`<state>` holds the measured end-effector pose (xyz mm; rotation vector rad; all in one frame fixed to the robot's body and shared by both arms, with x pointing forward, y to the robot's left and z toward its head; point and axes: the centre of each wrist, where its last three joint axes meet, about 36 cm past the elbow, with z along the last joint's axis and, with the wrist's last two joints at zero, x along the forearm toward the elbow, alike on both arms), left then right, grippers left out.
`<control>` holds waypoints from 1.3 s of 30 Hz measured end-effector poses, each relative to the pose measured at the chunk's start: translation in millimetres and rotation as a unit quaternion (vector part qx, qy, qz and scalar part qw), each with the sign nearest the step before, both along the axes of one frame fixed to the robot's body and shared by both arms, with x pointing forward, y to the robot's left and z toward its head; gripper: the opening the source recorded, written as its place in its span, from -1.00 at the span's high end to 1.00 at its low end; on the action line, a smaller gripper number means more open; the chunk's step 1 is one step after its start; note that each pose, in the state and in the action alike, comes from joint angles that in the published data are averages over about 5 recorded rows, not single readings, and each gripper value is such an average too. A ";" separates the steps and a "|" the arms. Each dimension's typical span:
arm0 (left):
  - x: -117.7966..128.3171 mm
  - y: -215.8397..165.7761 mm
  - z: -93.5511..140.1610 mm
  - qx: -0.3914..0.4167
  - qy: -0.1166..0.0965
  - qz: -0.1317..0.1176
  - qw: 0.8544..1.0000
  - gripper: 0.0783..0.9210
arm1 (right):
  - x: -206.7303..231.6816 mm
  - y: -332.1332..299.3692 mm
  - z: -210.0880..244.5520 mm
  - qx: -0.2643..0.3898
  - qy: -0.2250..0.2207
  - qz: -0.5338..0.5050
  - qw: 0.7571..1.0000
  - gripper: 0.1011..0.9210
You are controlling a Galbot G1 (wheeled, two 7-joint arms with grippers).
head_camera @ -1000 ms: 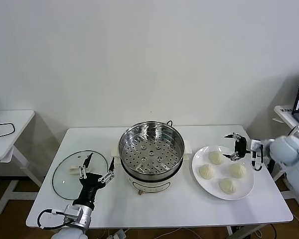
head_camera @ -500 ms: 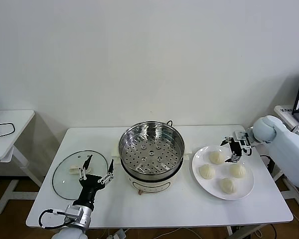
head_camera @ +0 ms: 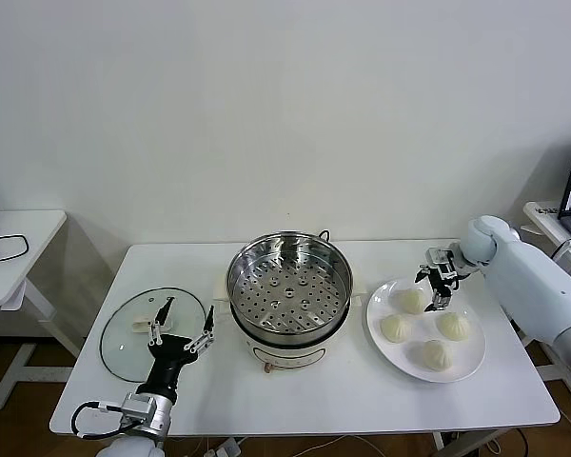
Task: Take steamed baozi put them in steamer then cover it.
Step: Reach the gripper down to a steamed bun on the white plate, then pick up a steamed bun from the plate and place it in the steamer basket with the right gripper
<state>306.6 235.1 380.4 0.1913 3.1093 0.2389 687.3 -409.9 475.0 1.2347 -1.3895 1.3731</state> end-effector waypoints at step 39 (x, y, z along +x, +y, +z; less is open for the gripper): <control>-0.3 0.6 4.7 0.000 -0.007 0.005 1.000 -0.77 | 0.0 0.3 53.0 0.015 -0.020 0.046 0.999 -0.40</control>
